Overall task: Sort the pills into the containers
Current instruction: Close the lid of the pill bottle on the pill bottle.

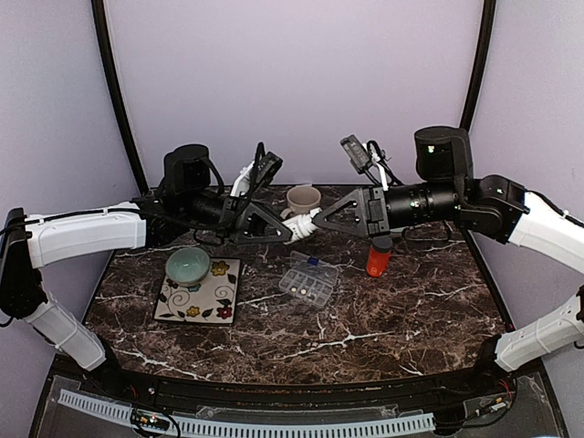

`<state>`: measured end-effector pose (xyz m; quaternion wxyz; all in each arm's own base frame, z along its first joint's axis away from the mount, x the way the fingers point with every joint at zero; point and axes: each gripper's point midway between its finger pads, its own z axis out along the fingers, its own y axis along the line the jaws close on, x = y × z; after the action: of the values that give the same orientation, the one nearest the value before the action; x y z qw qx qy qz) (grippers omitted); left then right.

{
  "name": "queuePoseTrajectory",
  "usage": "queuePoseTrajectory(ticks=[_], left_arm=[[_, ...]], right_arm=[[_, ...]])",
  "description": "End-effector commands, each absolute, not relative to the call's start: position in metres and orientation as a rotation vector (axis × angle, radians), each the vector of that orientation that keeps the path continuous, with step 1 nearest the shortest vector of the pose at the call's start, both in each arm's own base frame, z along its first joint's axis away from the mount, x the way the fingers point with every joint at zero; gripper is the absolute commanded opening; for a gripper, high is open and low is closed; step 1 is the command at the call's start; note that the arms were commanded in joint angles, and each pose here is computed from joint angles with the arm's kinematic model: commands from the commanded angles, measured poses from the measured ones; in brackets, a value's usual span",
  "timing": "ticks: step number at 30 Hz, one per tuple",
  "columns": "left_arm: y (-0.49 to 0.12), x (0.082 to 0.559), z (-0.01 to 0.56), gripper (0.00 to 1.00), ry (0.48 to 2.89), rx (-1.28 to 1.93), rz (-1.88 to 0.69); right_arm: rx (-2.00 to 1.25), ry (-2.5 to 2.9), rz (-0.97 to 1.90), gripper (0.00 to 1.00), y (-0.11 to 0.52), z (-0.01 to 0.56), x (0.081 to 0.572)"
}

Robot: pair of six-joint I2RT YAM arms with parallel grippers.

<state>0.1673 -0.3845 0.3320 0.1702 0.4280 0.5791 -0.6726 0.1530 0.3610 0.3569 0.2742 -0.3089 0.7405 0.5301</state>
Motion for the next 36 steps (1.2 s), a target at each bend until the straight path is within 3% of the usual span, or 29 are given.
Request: queuePoseTrajectory(ticks=[1,36], left_arm=[[-0.389,0.175,0.375,0.0,1.451,1.213,-1.814],[-0.387,0.171,0.374,0.0,1.44,1.211,-1.842]], right_arm=[[-0.869,2.065,1.441,0.09,0.366,0.335,0.141],[-0.783,2.077,1.365,0.09,0.368,0.336,0.16]])
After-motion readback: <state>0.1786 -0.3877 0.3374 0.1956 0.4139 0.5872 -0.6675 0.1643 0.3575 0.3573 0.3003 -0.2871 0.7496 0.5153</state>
